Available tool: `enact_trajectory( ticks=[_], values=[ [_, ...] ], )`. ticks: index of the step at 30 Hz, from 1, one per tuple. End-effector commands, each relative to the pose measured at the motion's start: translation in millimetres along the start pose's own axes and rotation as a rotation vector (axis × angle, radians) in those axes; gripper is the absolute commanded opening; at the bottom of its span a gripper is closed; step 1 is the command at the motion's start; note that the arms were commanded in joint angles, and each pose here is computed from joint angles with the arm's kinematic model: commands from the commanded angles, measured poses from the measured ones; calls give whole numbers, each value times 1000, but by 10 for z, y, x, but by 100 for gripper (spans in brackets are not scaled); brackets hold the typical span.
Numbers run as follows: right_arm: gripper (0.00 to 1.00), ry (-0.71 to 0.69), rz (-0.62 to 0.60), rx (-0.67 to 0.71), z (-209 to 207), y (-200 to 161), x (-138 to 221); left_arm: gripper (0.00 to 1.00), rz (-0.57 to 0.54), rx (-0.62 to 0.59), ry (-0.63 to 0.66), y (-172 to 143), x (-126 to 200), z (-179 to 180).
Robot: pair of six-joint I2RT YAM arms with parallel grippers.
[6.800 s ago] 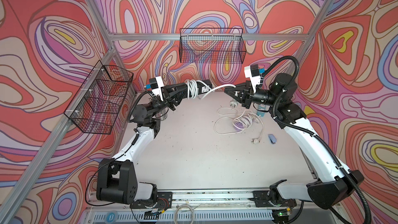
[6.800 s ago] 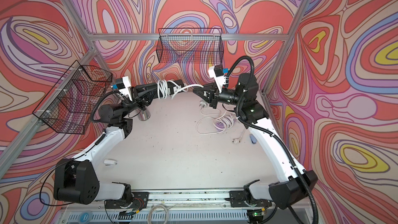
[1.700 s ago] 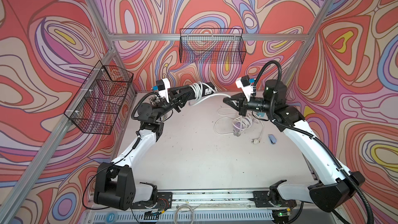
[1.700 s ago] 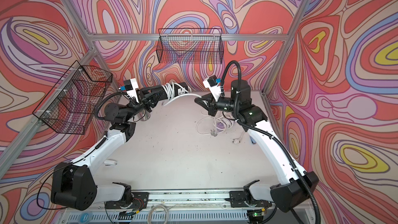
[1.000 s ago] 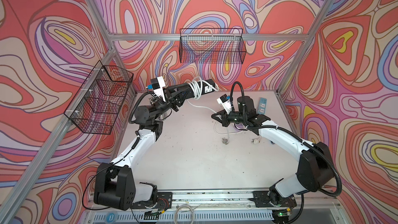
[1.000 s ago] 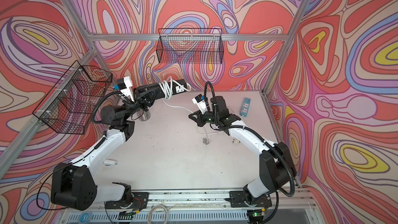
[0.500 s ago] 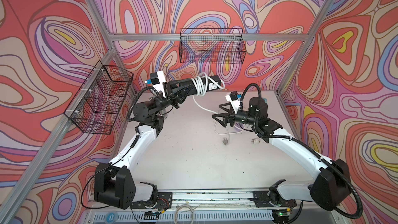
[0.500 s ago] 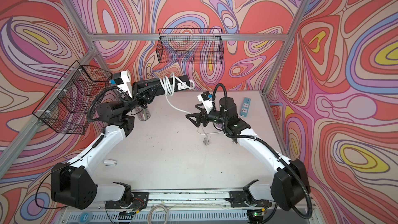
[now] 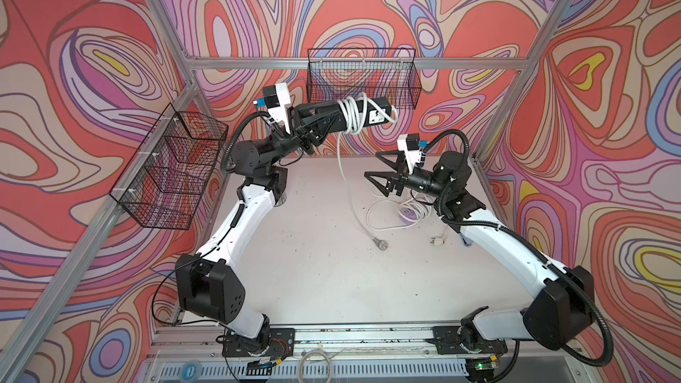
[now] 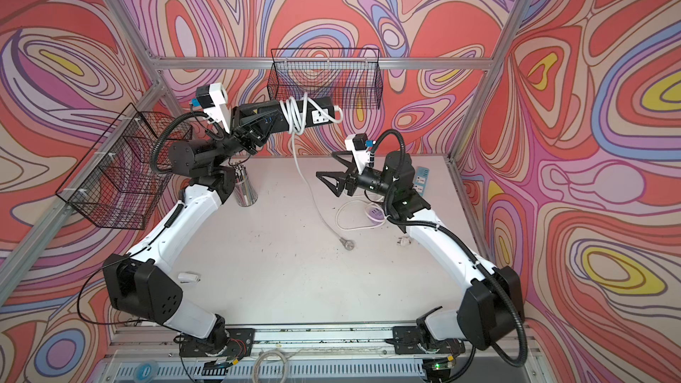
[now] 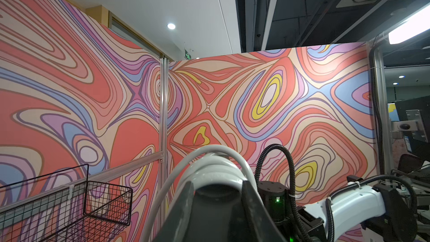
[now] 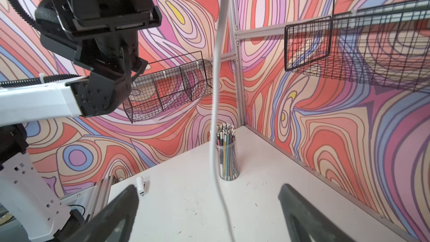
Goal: Unwrap the cord wrapped around the power strip
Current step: Unwrap the power cord from the power strip.
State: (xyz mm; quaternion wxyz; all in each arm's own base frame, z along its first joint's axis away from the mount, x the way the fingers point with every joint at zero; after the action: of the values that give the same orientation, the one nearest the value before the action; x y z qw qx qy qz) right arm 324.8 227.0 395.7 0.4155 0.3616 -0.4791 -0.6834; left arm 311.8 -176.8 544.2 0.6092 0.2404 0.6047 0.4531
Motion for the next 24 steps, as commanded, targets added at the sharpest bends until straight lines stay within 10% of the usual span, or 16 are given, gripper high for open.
enact_trajectory(
  ticks=[1, 24],
  values=[
    [98, 108, -150, 24, 22, 257, -95, 0, -48, -64, -48, 270, -121, -167],
    [94, 200, -320, 12, -232, 315, -499, 0, -52, -26, -108, 175, -243, -334]
  ],
)
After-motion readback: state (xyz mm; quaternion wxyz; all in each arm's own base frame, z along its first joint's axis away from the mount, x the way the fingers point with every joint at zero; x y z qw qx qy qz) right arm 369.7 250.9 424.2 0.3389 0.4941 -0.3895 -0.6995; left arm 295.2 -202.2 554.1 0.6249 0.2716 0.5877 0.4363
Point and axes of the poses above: each gripper's point midway between its finger pads, its own x axis back along the fingers, its own z axis along the line the jaws close on, y = z × x, the point moved 6 cm from there along x, back along the fingers, and after that the axes turned 9 degrees about -x, right-handed, at the moved point
